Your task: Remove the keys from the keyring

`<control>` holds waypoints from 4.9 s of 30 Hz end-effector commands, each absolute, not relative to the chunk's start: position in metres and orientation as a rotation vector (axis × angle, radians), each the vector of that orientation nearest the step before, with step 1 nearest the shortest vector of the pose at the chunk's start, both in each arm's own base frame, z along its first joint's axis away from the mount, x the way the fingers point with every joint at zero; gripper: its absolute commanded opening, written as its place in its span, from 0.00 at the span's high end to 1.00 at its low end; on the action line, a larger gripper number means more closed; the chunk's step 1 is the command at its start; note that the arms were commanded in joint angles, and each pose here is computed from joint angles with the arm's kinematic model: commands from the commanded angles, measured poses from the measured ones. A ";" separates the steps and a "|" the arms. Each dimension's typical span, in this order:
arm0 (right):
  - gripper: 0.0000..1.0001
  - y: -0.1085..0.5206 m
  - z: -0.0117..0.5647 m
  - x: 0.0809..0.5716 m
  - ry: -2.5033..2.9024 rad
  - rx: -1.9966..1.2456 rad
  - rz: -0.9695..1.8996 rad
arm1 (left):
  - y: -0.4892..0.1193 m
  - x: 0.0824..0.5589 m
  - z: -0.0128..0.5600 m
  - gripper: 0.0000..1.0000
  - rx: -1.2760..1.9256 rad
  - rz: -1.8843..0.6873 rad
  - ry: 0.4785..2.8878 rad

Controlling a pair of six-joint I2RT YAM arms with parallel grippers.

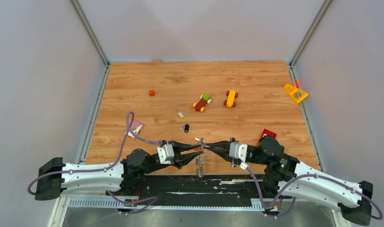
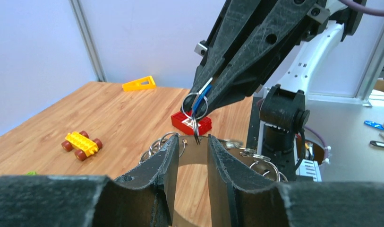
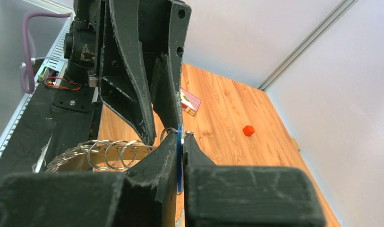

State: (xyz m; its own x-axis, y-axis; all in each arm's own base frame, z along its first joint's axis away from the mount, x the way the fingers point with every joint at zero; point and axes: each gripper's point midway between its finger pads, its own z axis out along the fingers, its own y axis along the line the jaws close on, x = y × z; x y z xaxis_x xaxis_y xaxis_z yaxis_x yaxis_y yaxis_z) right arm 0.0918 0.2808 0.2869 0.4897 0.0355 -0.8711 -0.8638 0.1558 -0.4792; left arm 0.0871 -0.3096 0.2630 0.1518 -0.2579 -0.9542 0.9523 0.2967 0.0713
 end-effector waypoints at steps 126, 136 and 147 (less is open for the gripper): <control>1.00 0.283 0.301 0.088 0.868 -1.227 0.818 | -0.299 0.107 0.260 1.00 0.858 -0.883 1.131; 1.00 0.281 0.292 0.101 0.949 -1.213 0.770 | -0.288 0.119 0.252 1.00 1.087 -0.633 1.235; 1.00 0.283 0.288 0.104 0.972 -1.202 0.765 | -0.276 0.137 0.241 1.00 1.321 -0.343 1.352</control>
State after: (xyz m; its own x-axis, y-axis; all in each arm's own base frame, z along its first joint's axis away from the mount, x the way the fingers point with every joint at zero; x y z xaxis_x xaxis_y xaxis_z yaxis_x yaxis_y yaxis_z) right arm 0.1075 0.2823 0.2534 0.3795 -0.0988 -0.9199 -0.9011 0.1862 -0.3917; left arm 0.1173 -0.2959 0.2480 0.2718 0.3082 -0.9117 0.8764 0.3121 0.3668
